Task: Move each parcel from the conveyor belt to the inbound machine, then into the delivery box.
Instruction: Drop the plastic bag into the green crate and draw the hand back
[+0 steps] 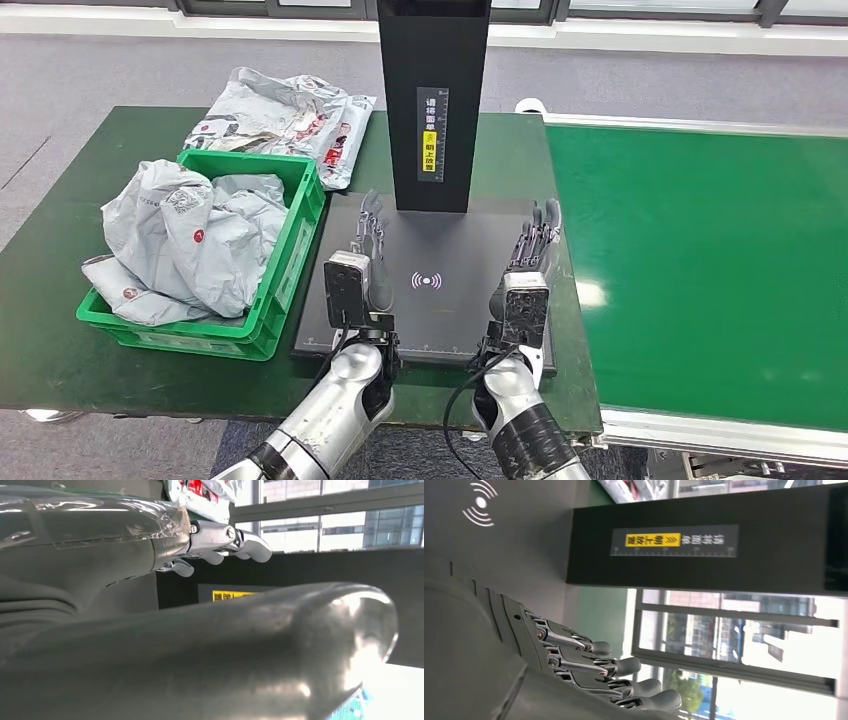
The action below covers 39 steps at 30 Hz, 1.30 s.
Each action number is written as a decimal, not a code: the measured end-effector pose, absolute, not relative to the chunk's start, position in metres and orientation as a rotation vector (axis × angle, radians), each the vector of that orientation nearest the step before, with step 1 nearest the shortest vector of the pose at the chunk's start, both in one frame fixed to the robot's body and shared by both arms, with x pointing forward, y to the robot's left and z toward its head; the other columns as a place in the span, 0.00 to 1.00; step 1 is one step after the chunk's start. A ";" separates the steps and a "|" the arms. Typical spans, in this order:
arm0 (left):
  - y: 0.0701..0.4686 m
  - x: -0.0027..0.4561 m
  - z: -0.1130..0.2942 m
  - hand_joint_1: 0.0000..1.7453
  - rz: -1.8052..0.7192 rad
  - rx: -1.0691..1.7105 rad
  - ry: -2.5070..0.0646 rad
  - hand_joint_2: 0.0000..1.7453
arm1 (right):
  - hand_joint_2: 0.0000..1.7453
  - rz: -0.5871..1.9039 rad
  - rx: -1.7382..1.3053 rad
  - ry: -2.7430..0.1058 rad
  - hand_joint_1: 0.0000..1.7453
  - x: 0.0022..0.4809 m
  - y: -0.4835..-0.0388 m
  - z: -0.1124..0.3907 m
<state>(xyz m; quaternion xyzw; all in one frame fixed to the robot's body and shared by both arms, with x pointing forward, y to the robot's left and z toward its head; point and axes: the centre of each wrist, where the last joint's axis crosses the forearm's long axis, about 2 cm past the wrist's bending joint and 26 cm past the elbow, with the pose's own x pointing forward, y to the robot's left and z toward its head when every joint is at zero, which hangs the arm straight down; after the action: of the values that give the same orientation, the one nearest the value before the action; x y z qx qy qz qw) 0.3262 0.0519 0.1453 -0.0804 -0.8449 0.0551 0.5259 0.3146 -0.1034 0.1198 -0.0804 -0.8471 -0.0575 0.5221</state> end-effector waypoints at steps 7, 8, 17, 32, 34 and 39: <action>0.049 0.325 0.147 0.00 0.132 -0.207 -2.019 0.00 | 0.00 -0.168 -0.131 -1.986 0.00 0.317 -0.102 0.117; 0.048 0.325 0.147 0.00 0.134 -0.208 -2.018 0.00 | 0.00 -0.180 -0.128 -1.983 0.00 0.317 -0.102 0.117; 0.048 0.324 0.148 0.00 0.159 -0.219 -2.007 0.00 | 0.00 -0.181 -0.198 -2.017 0.00 0.319 -0.100 0.119; 0.045 0.325 0.157 0.00 0.195 -0.285 -2.022 0.00 | 0.00 -0.068 -0.362 -2.140 0.00 0.320 -0.104 0.129; 0.045 0.325 0.160 0.00 0.196 -0.283 -2.033 0.00 | 0.00 -0.075 -0.368 -2.150 0.00 0.321 -0.105 0.132; 0.045 0.325 0.164 0.00 0.189 -0.305 -2.052 0.00 | 0.00 -0.069 -0.375 -2.171 0.00 0.321 -0.105 0.135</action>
<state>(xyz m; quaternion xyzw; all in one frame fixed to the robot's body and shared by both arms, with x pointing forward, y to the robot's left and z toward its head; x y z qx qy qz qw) 0.3252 0.0447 0.1637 -0.1265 -0.8503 0.0784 0.5048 0.3214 -0.1055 0.1351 -0.1519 -0.8786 -0.0281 0.4518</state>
